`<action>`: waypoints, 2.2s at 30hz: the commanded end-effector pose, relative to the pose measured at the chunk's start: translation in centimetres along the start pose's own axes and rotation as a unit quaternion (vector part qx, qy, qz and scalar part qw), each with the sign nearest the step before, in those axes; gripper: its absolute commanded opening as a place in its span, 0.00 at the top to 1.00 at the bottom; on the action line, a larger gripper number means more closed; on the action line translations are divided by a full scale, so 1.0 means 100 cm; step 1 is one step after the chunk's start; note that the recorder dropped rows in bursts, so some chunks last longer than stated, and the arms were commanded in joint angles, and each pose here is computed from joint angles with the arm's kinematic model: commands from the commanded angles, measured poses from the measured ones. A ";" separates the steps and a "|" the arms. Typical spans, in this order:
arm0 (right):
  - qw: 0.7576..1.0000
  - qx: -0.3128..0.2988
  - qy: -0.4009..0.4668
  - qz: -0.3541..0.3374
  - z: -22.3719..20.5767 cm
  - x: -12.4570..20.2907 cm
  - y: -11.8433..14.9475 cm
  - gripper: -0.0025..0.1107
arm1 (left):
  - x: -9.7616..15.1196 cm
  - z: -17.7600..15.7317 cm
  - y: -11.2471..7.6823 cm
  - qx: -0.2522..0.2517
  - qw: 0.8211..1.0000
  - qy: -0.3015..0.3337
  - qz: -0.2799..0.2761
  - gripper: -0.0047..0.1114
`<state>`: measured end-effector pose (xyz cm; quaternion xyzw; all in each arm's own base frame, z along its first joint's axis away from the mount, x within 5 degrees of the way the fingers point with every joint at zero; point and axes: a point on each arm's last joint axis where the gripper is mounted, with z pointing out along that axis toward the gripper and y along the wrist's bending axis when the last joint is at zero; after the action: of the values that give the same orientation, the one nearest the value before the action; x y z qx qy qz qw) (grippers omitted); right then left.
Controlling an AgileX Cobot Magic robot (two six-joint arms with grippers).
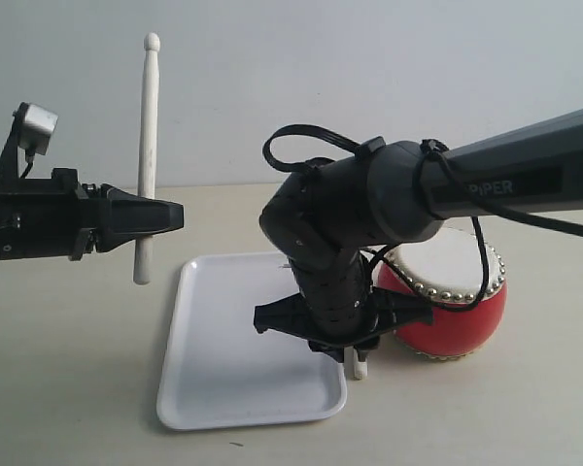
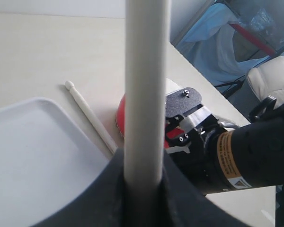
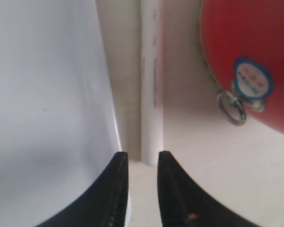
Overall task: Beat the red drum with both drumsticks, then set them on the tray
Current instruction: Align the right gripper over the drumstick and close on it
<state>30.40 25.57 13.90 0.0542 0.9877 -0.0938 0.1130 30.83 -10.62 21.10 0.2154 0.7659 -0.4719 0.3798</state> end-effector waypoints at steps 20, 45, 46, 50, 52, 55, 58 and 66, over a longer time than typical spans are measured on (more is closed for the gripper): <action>0.999 0.021 -0.022 -0.010 0.009 0.000 -0.003 0.77 | -0.005 -0.002 -0.002 0.007 1.000 -0.013 -0.002 0.96; 0.999 0.025 -0.022 -0.021 0.017 0.001 -0.001 0.77 | -0.006 -0.002 -0.004 0.016 1.000 -0.014 -0.003 0.96; 0.999 0.025 -0.022 -0.021 0.017 0.001 -0.001 0.77 | -0.006 -0.002 -0.004 0.016 1.000 -0.014 -0.003 0.96; 0.999 0.027 -0.024 -0.023 0.017 0.000 -0.001 0.77 | -0.006 -0.002 -0.004 0.016 1.000 -0.014 -0.003 0.96; 0.999 0.026 -0.025 -0.023 0.017 0.000 -0.001 0.77 | -0.006 -0.002 -0.004 0.016 1.000 -0.014 -0.003 0.96; 0.999 0.023 -0.028 -0.024 0.017 -0.001 0.000 0.77 | -0.006 -0.002 -0.004 0.016 1.000 -0.014 -0.003 0.96; 0.999 0.023 -0.028 -0.024 0.017 -0.001 0.000 0.77 | -0.006 -0.002 -0.004 0.016 1.000 -0.014 -0.003 0.96; 0.999 0.023 -0.029 -0.025 0.017 -0.001 0.000 0.65 | -0.006 -0.002 -0.004 0.016 1.000 -0.014 -0.003 0.96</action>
<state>30.85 25.22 12.24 0.0379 0.9831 -0.1188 0.1341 30.71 -10.71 21.25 0.2149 0.7606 -0.4827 0.3772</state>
